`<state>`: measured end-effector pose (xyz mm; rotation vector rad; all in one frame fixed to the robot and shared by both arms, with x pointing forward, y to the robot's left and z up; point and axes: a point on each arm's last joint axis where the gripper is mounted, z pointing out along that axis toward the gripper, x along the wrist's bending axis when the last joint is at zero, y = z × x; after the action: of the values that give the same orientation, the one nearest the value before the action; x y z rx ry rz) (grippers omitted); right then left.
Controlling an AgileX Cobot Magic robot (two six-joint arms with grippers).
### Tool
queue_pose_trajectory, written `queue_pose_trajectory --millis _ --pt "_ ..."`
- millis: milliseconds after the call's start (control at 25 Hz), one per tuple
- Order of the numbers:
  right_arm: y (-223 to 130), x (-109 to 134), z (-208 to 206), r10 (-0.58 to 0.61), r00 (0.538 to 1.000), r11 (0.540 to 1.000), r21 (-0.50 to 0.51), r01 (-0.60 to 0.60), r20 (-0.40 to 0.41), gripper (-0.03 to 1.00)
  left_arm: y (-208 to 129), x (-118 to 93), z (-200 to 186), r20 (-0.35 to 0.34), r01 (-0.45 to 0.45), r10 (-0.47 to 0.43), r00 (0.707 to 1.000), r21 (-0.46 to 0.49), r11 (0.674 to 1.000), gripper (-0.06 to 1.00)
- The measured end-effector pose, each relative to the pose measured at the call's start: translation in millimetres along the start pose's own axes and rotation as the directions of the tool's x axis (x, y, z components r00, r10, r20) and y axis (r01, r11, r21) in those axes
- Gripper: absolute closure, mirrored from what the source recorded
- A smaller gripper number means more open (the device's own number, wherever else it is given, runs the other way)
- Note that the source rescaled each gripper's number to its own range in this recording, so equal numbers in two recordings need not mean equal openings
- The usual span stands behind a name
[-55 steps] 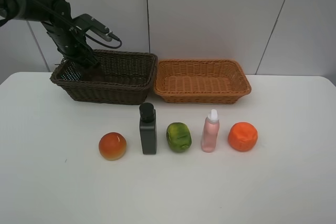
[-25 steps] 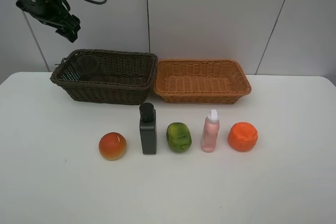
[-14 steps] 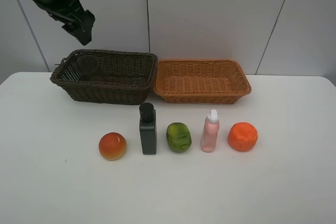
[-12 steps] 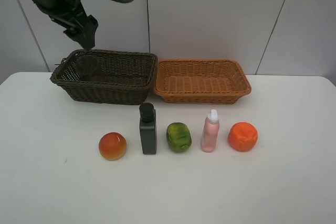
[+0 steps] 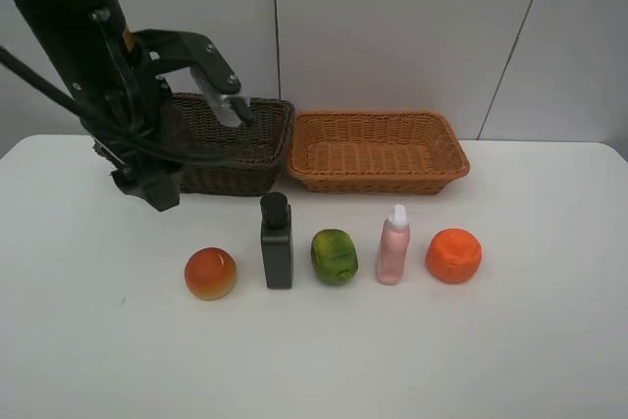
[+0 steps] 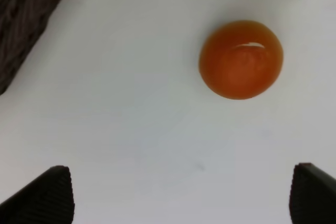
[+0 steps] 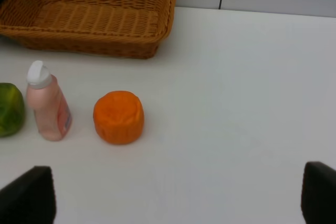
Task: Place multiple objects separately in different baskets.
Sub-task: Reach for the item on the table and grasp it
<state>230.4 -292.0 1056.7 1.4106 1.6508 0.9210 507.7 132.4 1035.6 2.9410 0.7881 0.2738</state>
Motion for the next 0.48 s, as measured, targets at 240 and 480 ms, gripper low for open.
queue_pose_trajectory --millis 240,480 --pt "0.0 0.0 0.0 0.000 1.000 1.000 0.000 0.000 0.000 -0.03 8.8 -13.0 44.6 0.047 -0.037 0.035 0.998 0.030 0.999 -0.05" --pt "0.0 0.0 0.0 0.000 1.000 1.000 0.000 0.000 0.000 -0.03 18.4 -14.7 82.0 0.073 -0.107 0.104 0.992 0.052 0.993 -0.05"
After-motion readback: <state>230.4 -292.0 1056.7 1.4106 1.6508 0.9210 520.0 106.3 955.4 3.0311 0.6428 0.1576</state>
